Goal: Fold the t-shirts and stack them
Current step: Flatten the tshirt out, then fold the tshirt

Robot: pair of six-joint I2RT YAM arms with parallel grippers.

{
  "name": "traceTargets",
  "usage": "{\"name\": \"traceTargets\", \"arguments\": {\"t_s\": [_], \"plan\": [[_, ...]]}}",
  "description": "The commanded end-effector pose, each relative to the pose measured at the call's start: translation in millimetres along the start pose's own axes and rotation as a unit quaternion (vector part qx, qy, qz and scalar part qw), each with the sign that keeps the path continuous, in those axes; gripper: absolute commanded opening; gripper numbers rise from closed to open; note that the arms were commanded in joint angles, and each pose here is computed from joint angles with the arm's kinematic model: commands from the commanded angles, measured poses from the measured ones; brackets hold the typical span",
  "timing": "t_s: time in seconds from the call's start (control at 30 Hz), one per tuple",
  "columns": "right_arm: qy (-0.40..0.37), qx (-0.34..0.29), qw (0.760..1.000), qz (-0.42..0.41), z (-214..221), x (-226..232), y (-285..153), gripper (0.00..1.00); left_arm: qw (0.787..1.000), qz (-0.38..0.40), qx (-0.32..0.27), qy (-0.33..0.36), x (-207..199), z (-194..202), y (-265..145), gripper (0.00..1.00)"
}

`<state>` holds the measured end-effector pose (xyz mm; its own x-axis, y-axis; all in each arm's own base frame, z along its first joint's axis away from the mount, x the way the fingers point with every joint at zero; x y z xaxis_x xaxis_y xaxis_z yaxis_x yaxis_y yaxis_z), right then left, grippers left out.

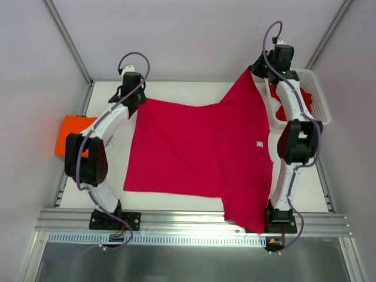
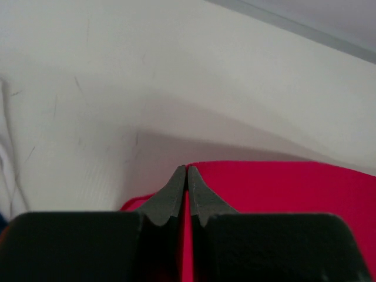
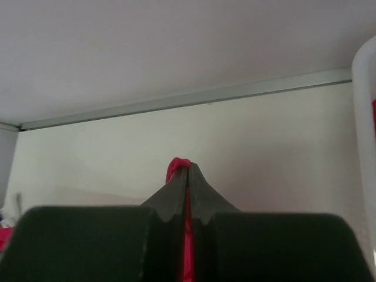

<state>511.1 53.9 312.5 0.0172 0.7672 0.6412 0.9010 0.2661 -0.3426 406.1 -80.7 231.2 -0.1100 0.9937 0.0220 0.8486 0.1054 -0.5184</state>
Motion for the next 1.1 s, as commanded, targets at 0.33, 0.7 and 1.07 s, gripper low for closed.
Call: {"name": "traceTargets", "arguments": {"t_s": [0.33,0.7,1.07], "plan": [[0.013,0.049,0.996,0.068,45,-82,121,0.00,0.998,-0.026,-0.040,0.043,-8,-37,147,0.00],[-0.030,0.056,0.993,0.102,45,-81,83,0.00,0.993,-0.111,0.020,0.031,18,19,152,0.00],[-0.066,0.031,0.991,0.116,24,-57,28,0.00,0.992,-0.117,-0.042,0.000,29,-19,98,0.00]]}}
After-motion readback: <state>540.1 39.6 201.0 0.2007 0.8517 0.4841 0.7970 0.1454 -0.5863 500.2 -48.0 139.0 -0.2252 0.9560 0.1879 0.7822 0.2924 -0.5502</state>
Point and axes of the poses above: each gripper's point midway between its finger pads, its own y axis out along the fingers, its own x axis along the line the jaws close on, z = x × y, the point moved 8 cm from there along -y, back along the fingers, and after that the axes turned 14 degrees about y, right-handed, at the moved point
